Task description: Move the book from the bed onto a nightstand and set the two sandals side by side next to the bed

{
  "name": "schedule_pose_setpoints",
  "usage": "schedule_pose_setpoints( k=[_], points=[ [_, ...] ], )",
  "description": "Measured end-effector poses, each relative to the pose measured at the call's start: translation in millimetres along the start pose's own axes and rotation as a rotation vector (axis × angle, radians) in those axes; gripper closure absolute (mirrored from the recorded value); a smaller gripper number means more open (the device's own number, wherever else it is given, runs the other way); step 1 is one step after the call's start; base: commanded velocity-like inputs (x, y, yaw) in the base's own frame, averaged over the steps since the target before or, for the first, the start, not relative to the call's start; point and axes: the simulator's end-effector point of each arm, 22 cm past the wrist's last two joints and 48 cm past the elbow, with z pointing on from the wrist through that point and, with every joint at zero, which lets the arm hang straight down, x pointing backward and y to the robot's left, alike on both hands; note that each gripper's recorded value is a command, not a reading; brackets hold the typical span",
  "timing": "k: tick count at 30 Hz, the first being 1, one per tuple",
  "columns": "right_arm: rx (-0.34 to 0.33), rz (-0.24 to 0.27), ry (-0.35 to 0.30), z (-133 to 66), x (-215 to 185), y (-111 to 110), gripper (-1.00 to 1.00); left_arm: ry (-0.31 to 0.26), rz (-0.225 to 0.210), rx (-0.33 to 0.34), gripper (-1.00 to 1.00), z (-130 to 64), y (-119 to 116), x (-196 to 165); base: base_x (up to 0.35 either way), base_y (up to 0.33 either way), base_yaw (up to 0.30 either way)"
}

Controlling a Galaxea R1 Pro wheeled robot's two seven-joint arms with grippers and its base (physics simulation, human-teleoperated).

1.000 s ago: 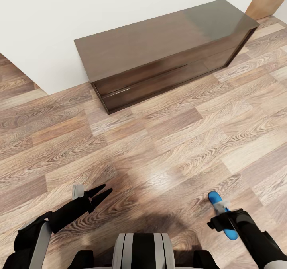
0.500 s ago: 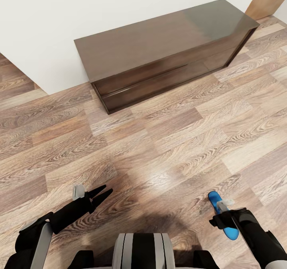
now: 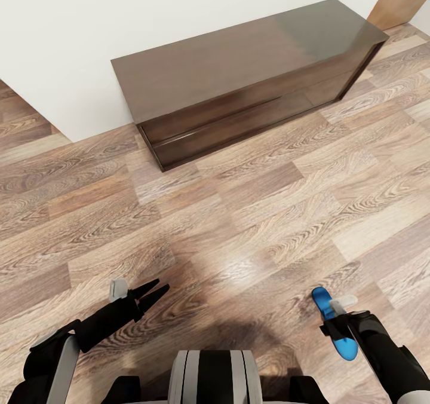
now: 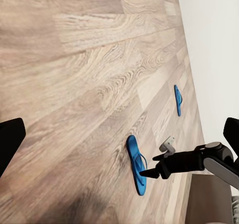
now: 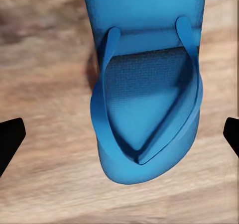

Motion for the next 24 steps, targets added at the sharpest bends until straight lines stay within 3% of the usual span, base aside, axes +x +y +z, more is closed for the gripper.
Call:
schedule_pose_setpoints(
  k=[14,24],
  points=[
    [0.089,-0.002,-0.004,-1.0,-1,-18,-1.0,0.001,0.0,-0.002,-1.0,0.1,0,0,0.0,0.0,0.0],
    [0.087,-0.033,-0.126,-1.6,-28,-16,-1.0,0.013,-0.024,-0.01,-1.0,0.6,7,9,0.0,0.0,0.0]
  ],
)
